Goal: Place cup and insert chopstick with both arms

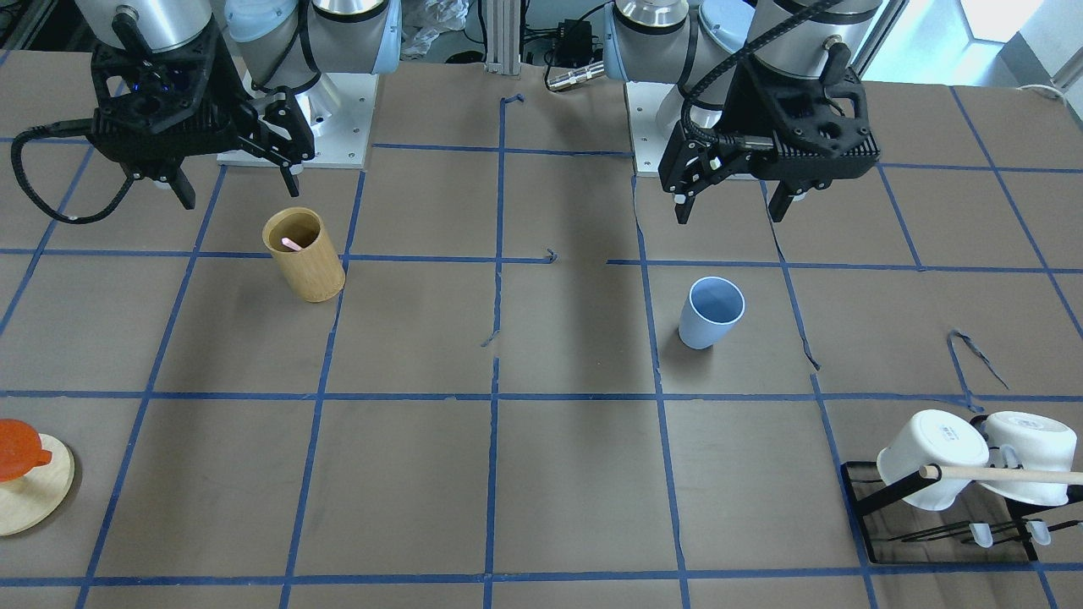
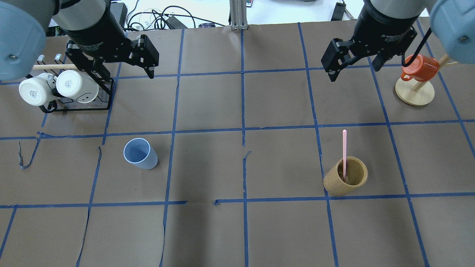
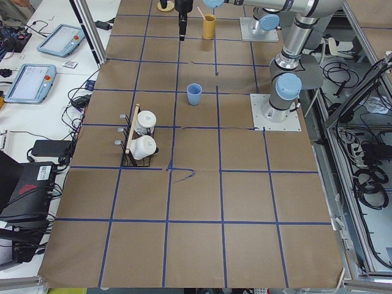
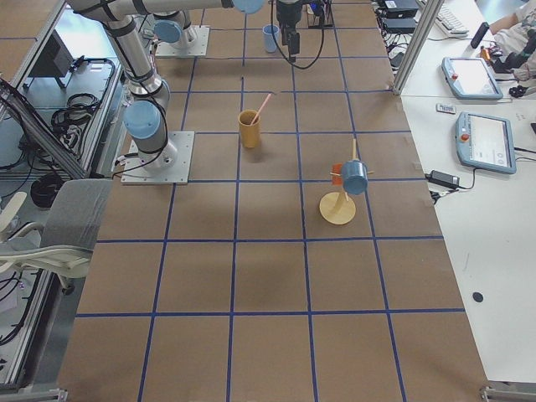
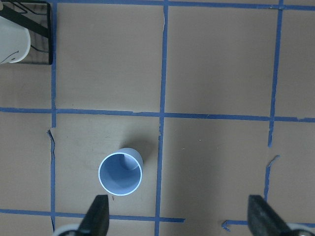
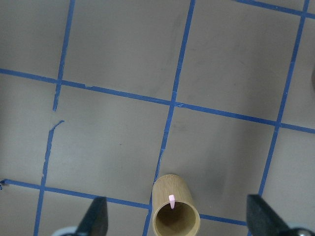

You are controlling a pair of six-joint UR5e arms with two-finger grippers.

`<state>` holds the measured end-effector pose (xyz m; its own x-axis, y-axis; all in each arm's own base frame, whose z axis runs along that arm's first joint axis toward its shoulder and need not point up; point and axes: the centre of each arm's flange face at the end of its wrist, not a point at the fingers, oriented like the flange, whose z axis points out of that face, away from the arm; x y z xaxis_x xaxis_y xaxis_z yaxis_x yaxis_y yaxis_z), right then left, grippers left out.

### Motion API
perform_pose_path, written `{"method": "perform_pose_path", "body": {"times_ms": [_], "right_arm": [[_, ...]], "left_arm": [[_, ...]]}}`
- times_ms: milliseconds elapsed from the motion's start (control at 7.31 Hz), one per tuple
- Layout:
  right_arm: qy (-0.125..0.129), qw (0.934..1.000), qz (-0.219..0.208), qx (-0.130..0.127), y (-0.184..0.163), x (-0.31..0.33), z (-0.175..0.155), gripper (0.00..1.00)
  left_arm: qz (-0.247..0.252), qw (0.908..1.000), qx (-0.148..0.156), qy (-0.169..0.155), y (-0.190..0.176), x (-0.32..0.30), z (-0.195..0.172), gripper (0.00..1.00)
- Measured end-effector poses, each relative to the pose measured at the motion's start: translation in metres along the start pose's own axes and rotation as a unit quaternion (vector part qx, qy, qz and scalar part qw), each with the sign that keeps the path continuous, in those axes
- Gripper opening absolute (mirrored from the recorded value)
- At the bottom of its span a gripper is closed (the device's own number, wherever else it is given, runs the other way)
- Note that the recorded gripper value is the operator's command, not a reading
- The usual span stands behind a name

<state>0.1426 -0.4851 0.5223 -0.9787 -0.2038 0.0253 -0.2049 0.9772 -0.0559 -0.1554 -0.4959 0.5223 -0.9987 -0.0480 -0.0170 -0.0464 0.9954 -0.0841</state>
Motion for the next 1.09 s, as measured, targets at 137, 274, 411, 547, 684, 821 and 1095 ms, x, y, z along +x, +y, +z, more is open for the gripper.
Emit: {"method": "perform_pose_path", "body": {"times_ms": [137,274,411,547,684,821,1095], "right_arm": [[0.0,1.0,0.0,-0.001,-0.001,0.0,0.001,1.0],[-0.001,1.0,0.0,-0.002,-0.001,0.0,0.002,1.0],[-0.001,1.0,-0.001,-0.005,-0.001,0.0,0.004,1.0],[-0.004,0.9998,-0.002,-0.02,0.001,0.0,0.016,1.0],[-0.008,0.9989,-0.004,-0.046,0.008,-0.001,0.039,1.0],[-0.008,0.9974,-0.007,-0.072,0.018,-0.002,0.065,1.0],[0.01,0.9933,-0.012,-0.114,0.03,0.001,0.103,1.0]], "left_arm": [[0.0,1.0,0.0,0.0,0.0,0.0,0.0,1.0],[0.0,1.0,-0.001,0.0,0.0,0.0,0.001,1.0],[0.0,1.0,-0.002,0.001,0.001,0.0,0.002,1.0],[-0.002,0.9999,-0.011,0.006,-0.001,-0.001,0.011,1.0],[-0.006,0.9994,-0.032,0.01,-0.002,-0.004,0.031,1.0],[-0.001,0.9982,-0.059,0.01,0.003,-0.007,0.059,0.98],[0.028,0.9945,-0.101,0.0,0.025,-0.01,0.128,0.94]]}}
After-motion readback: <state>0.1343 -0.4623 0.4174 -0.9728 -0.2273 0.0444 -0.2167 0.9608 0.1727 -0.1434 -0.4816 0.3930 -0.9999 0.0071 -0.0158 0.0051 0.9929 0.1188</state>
